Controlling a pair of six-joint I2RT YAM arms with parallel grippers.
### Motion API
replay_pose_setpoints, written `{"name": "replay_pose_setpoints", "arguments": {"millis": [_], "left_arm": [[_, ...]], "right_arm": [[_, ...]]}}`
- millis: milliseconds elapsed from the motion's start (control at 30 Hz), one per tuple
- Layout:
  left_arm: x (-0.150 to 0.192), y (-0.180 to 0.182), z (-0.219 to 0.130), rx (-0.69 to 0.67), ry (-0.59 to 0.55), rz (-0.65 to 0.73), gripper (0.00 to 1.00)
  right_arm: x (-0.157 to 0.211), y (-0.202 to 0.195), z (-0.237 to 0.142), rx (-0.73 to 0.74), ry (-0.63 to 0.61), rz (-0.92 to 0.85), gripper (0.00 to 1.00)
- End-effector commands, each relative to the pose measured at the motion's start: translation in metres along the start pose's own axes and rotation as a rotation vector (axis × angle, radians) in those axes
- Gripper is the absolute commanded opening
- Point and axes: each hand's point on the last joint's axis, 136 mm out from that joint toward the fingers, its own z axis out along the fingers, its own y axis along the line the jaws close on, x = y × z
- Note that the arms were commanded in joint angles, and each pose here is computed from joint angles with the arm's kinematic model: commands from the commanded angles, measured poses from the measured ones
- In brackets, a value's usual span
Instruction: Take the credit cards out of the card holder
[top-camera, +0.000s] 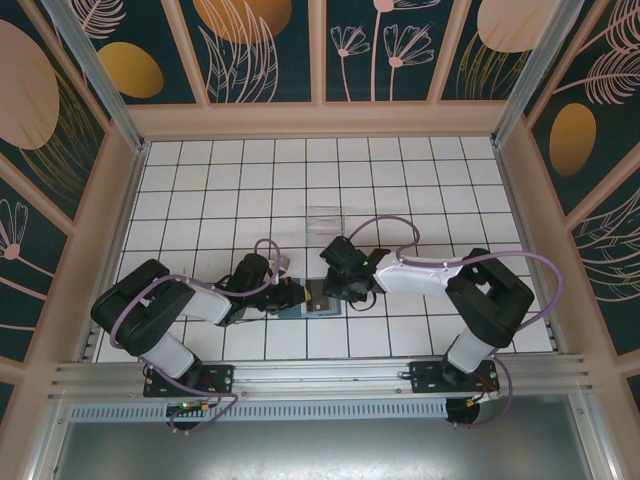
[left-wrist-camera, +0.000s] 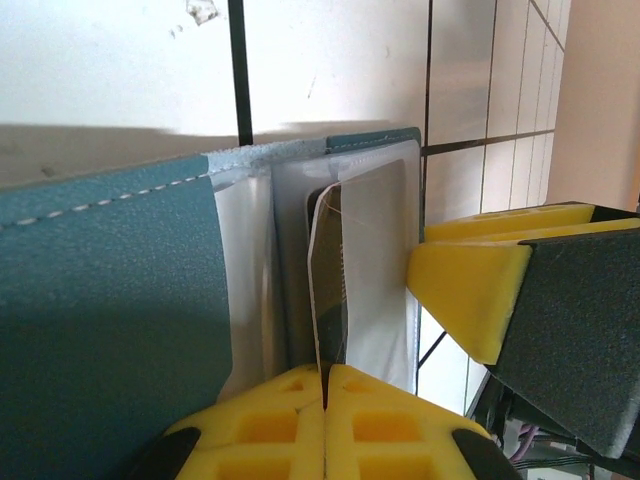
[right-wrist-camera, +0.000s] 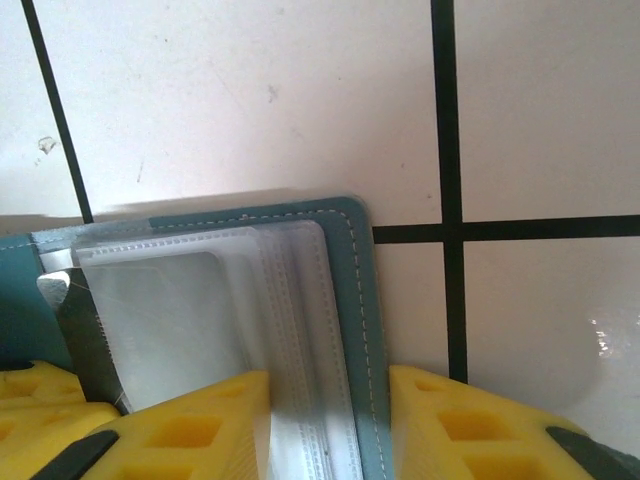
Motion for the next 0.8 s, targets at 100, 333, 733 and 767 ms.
{"name": "replay_pose_setpoints", "arguments": {"millis": [100,333,733,767], "left_arm": [[0.003,0.013,-0.003,-0.081,0.002,0.017,0.07],[0.0,0.02,-0.008,-0.144,-0.015,0.03,0.07],[-0.007,0.017,-0.023,-0.207,-0.052,0.082,0.06],[-0.008,0.016,-0.025,-0.212,-0.057,0.086,0.06]], "right_arm": [[0.018,-0.026,0.016,0.113,0.055,0.004,0.3],[0.019,-0.028,0.016,0.118,0.056,0.007,0.28],[0.018,-0.028,0.015,0.119,0.052,0.006,0.28],[0.018,-0.028,0.015,0.12,0.053,0.004,0.28]]}}
